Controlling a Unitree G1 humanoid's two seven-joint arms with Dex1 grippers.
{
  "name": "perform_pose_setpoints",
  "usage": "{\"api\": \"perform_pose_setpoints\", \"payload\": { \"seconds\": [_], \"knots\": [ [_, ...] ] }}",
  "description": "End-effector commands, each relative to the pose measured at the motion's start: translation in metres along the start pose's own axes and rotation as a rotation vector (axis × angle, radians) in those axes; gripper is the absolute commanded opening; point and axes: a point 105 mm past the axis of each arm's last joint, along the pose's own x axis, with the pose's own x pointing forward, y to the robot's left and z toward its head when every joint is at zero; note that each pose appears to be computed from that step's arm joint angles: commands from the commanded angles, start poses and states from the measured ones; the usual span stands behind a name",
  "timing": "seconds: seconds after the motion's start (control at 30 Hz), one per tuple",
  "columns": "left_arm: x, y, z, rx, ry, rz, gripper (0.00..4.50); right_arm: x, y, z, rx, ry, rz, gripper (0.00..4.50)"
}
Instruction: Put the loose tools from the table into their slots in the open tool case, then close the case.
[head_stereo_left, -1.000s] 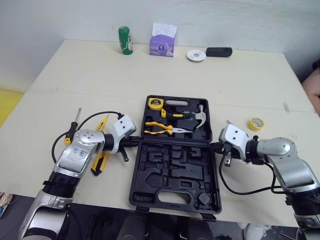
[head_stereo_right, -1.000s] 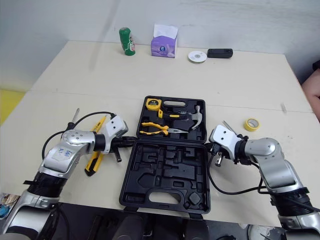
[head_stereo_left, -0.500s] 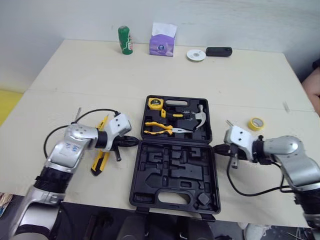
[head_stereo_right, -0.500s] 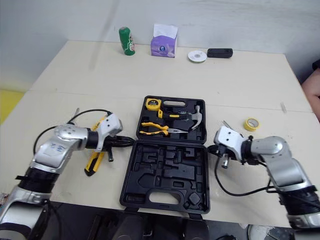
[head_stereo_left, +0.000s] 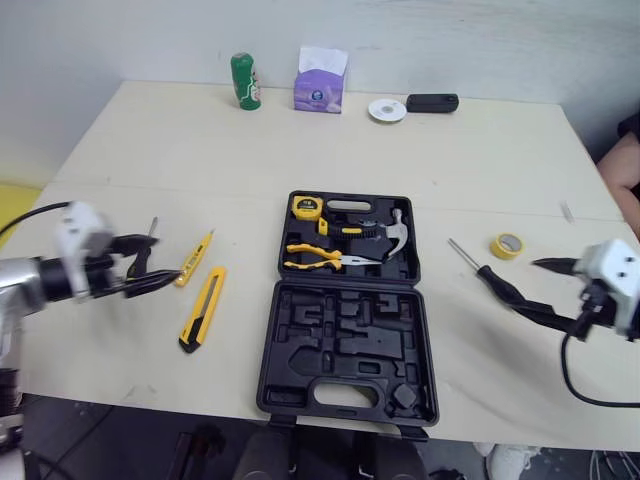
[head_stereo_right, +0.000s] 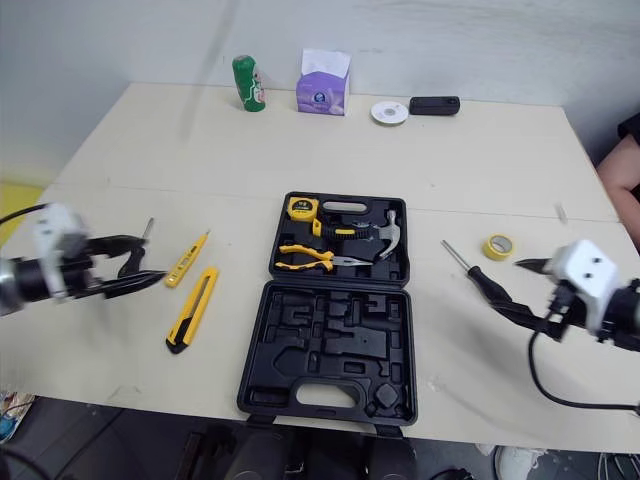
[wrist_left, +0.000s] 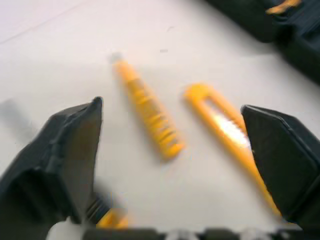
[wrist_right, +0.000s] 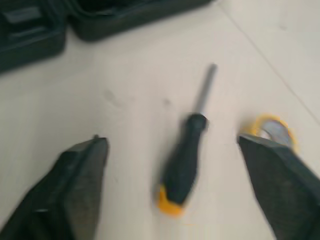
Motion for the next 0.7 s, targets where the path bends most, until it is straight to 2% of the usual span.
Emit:
{"api": "perform_pose_setpoints", "payload": {
  "seconds": [0.03,0.2,0.33,0.4,0.5,0.7],
  "knots": [
    [-0.045,0.035,-0.008,-0.002,-0.045,0.205,4.5,-0.04,-0.029,-0.009,-0.049,0.013,-0.201,4.49],
    [-0.092,0.063,-0.043,-0.031,0.058,0.427,4.5,-0.085,-0.043,-0.053,-0.007,0.076,-0.37,4.49],
    [-0.129,0.082,-0.057,-0.092,0.065,0.626,4.5,-0.108,-0.057,-0.065,0.019,0.039,-0.527,4.49],
    [-0.147,0.087,-0.065,-0.133,0.052,0.719,4.5,-0.112,-0.057,-0.072,0.008,0.056,-0.545,4.49],
    [-0.162,0.087,-0.08,-0.142,0.103,0.788,4.5,-0.114,-0.058,-0.081,0.008,0.078,-0.575,4.49],
    [-0.16,0.083,-0.09,-0.151,0.113,0.785,4.5,-0.104,-0.057,-0.087,0.018,0.087,-0.564,4.49]
  ]
}}
